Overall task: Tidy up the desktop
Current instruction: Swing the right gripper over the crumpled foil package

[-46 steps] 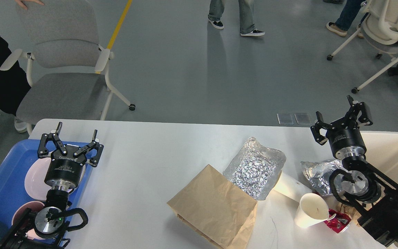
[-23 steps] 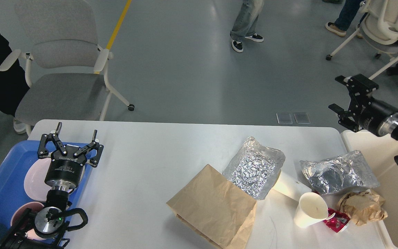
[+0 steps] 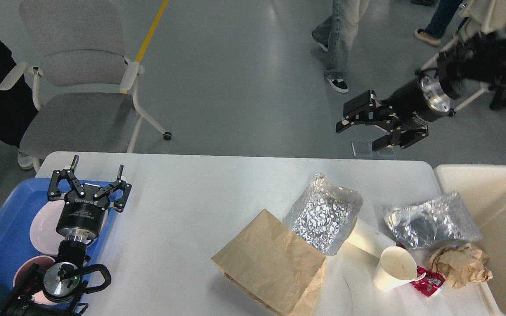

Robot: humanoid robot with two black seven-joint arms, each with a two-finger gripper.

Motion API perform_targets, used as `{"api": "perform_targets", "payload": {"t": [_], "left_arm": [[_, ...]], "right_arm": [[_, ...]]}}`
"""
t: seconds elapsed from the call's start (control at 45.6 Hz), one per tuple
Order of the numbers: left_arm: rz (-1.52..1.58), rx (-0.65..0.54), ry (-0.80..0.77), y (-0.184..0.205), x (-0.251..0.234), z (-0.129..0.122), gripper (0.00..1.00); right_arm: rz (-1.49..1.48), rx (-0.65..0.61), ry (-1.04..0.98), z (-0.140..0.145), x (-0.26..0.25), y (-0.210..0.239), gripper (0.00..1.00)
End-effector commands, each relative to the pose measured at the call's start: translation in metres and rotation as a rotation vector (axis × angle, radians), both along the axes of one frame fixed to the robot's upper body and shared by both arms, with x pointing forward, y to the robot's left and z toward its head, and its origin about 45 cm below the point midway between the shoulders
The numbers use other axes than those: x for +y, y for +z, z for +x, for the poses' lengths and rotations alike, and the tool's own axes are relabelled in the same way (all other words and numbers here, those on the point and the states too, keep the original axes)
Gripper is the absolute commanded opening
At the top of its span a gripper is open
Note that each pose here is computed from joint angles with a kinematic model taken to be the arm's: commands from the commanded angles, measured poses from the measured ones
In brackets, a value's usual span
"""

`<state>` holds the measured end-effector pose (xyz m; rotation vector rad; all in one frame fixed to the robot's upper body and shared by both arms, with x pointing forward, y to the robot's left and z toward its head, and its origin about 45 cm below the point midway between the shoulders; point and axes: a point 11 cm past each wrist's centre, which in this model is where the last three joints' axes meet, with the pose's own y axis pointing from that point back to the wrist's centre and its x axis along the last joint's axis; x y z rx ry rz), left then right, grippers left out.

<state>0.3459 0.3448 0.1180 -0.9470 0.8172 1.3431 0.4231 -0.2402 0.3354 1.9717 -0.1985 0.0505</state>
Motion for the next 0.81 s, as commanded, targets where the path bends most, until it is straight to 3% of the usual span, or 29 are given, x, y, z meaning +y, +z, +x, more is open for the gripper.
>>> {"api": "perform_targets", "payload": {"t": [0.0,0.219,0.372,0.789], "left_arm": [[0.000,-0.001,0.000,0.000,0.000,0.000,0.96],[0.000,0.001,0.000,0.000,0.000,0.000,0.96],[0.000,-0.001,0.000,0.000,0.000,0.000,0.96],[0.000,0.000,-0.002,0.000,0.000,0.000,0.96]], "right_arm": [[-0.178,0.059,0.100,-0.017,0.038,0.016,1.00],[-0.452,0.047,0.128,-0.060,0.068,0.068,1.00],[-0.439,0.013,0.076,-0.075,0.066,0.100,1.00],[-0.388,0.128,0.057,-0.104,0.048,0.076,1.00]]}}
